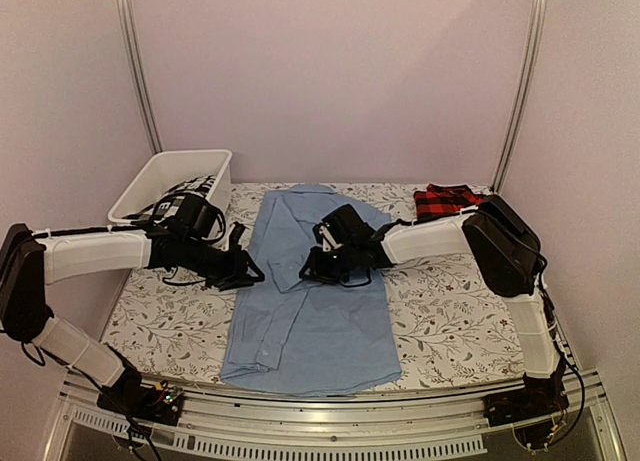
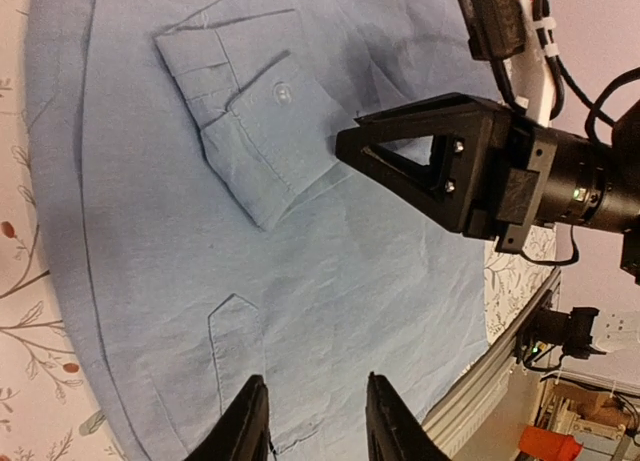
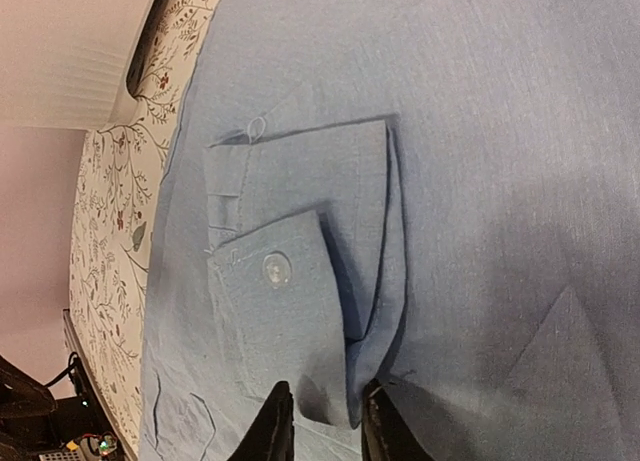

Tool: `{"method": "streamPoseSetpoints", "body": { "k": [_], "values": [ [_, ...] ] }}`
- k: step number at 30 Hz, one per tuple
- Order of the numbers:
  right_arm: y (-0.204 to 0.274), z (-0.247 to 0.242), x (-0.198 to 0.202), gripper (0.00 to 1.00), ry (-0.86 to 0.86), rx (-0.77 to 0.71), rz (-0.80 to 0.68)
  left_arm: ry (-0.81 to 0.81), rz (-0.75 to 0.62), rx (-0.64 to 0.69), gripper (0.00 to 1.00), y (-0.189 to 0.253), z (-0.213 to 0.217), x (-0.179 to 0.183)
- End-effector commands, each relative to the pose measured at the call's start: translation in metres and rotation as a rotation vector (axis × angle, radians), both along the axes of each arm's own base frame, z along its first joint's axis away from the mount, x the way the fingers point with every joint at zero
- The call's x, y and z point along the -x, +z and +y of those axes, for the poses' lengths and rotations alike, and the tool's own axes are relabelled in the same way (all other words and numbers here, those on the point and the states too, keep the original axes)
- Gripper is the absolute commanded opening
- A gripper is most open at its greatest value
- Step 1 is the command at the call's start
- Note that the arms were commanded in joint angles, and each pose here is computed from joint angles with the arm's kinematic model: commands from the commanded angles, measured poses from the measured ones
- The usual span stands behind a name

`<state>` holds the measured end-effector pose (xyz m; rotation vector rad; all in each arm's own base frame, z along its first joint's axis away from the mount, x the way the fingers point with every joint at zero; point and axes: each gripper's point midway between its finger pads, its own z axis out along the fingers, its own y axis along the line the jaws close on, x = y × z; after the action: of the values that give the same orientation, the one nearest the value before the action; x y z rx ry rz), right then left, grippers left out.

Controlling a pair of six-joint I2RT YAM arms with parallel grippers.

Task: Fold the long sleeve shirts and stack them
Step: Adjust the sleeve at the center of the board.

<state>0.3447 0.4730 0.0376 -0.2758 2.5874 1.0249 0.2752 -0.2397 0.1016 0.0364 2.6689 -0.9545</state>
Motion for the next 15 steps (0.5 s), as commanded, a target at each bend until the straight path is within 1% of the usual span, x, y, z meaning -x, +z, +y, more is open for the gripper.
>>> {"method": "streamPoseSetpoints", "body": {
  "k": [1,3,5,7,10,15],
  "values": [
    [0.009,0.019,-0.001,0.16,0.023,-0.036,-0.037,0.034,-0.02,0.036,0.34,0.008,0.011,-0.003],
    [0.015,0.025,0.0,0.08,0.038,-0.037,-0.064,0.048,-0.008,0.064,0.35,0.008,0.014,-0.003],
    [0.025,0.034,0.003,0.04,0.059,-0.041,-0.096,0.058,0.002,0.095,0.35,0.009,0.016,-0.003],
    [0.033,0.042,0.008,0.03,0.08,-0.045,-0.127,0.067,0.011,0.12,0.37,0.007,0.018,-0.004],
    [0.042,0.056,0.016,0.03,0.121,-0.061,-0.161,0.074,0.032,0.142,0.41,0.004,0.02,-0.004],
    [0.044,0.079,0.033,0.04,0.189,-0.083,-0.182,0.122,0.039,0.178,0.49,0.001,0.026,-0.017]
  ]
}}
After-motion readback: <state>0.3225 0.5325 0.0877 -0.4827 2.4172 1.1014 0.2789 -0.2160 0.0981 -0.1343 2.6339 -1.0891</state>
